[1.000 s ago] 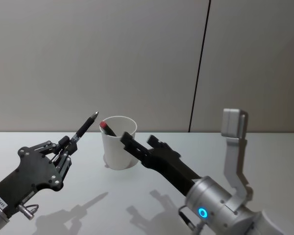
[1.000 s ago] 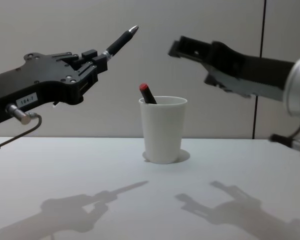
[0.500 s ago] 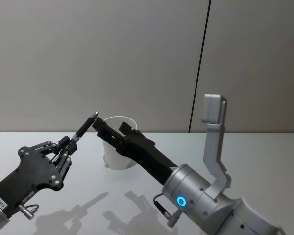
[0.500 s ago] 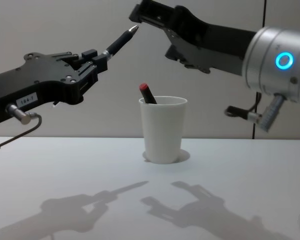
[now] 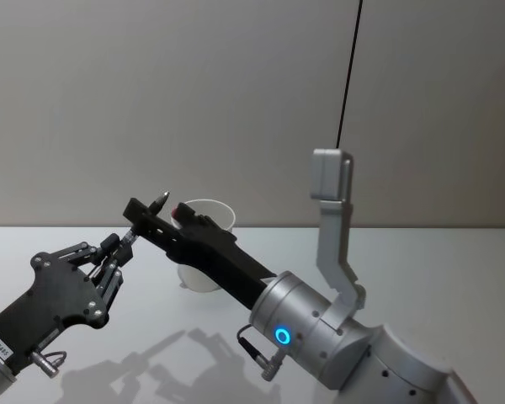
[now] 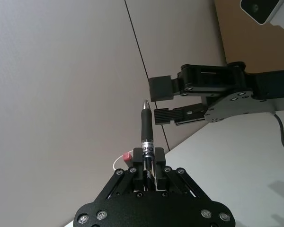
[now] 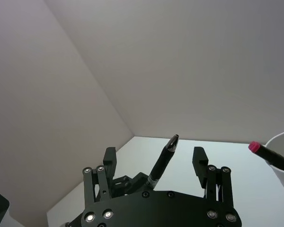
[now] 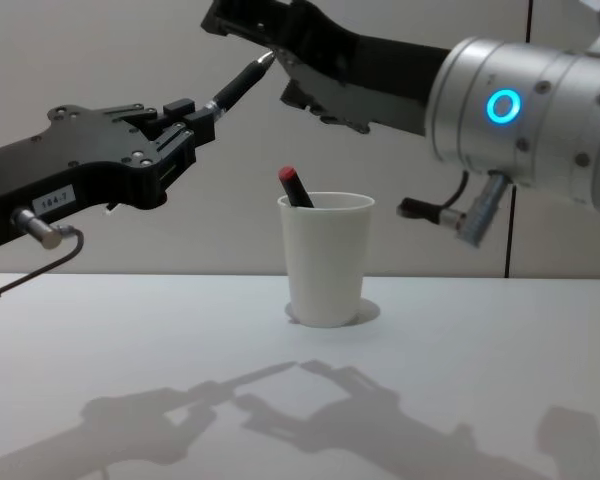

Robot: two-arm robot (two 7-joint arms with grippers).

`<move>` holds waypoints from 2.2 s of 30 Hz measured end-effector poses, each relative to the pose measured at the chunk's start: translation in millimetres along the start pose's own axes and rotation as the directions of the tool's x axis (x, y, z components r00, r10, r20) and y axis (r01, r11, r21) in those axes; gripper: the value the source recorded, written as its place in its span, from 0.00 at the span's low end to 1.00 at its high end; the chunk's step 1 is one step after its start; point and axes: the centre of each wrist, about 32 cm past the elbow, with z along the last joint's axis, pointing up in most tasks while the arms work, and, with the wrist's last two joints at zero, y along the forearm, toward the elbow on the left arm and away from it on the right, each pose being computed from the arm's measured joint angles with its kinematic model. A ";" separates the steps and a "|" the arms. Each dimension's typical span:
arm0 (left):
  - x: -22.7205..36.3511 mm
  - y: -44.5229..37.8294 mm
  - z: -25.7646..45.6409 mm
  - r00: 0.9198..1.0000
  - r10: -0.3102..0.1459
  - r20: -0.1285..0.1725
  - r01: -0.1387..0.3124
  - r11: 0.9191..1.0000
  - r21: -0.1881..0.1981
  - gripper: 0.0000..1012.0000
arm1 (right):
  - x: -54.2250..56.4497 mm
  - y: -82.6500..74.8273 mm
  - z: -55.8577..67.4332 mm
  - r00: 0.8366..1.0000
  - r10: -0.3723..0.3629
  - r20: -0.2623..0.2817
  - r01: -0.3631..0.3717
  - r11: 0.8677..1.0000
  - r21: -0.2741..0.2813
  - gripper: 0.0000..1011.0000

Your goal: Place the pen into the pen holder.

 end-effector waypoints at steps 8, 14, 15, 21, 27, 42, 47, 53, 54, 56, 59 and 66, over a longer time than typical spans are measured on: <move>0.0 0.0 0.0 1.000 0.000 0.000 0.000 1.000 0.000 0.14 | -1.8 10.6 -2.3 1.000 0.009 0.028 -0.008 1.000 -0.017 0.99; 0.0 0.0 0.0 1.000 0.000 0.000 0.000 1.000 0.000 0.14 | -3.5 17.4 -5.1 0.999 0.016 0.043 -0.014 0.999 -0.028 0.99; 0.0 0.0 0.0 1.000 0.000 0.000 0.000 1.000 0.000 0.14 | -3.5 18.1 -5.5 0.999 0.015 0.046 -0.014 0.999 -0.029 0.99; 0.0 0.0 0.0 1.000 0.000 0.000 0.000 1.000 0.000 0.14 | -2.9 20.9 -8.8 0.998 -0.001 0.059 0.003 0.999 -0.035 0.99; 0.0 0.0 0.0 1.000 0.000 0.000 0.000 1.000 0.000 0.14 | -1.3 18.5 -12.0 0.998 -0.030 0.054 0.032 0.999 -0.035 0.99; 0.0 0.0 0.0 1.000 0.000 0.000 0.000 1.000 0.000 0.14 | -0.3 6.0 -24.9 0.988 -0.107 -0.110 0.107 0.994 -0.004 0.99; -0.4 -0.2 -0.1 1.000 0.000 -0.002 0.000 1.000 -0.001 0.14 | -2.0 3.7 -29.1 0.979 -0.114 -0.168 0.117 0.993 0.005 0.99; -1.1 -0.2 -1.2 1.000 0.000 -0.011 0.000 1.000 -0.009 0.14 | -4.1 2.5 -33.7 0.968 -0.118 -0.223 0.124 0.992 0.012 0.99; -1.4 -0.2 -1.6 1.000 -0.001 -0.013 0.001 1.000 -0.011 0.14 | -4.7 2.5 -34.6 0.965 -0.118 -0.233 0.124 0.992 0.013 0.99; -1.6 -0.2 -1.8 1.000 -0.001 -0.015 0.001 1.000 -0.013 0.14 | -5.2 2.5 -35.3 0.963 -0.117 -0.242 0.125 0.992 0.015 0.99; -1.9 -0.1 -2.3 1.000 -0.001 -0.017 0.001 1.000 -0.017 0.14 | -6.1 2.7 -35.9 0.959 -0.114 -0.259 0.124 0.992 0.021 0.99; -2.4 -0.1 -3.0 1.000 -0.002 -0.022 0.002 1.000 -0.022 0.14 | -7.1 3.6 -35.4 0.956 -0.107 -0.274 0.120 0.992 0.030 0.99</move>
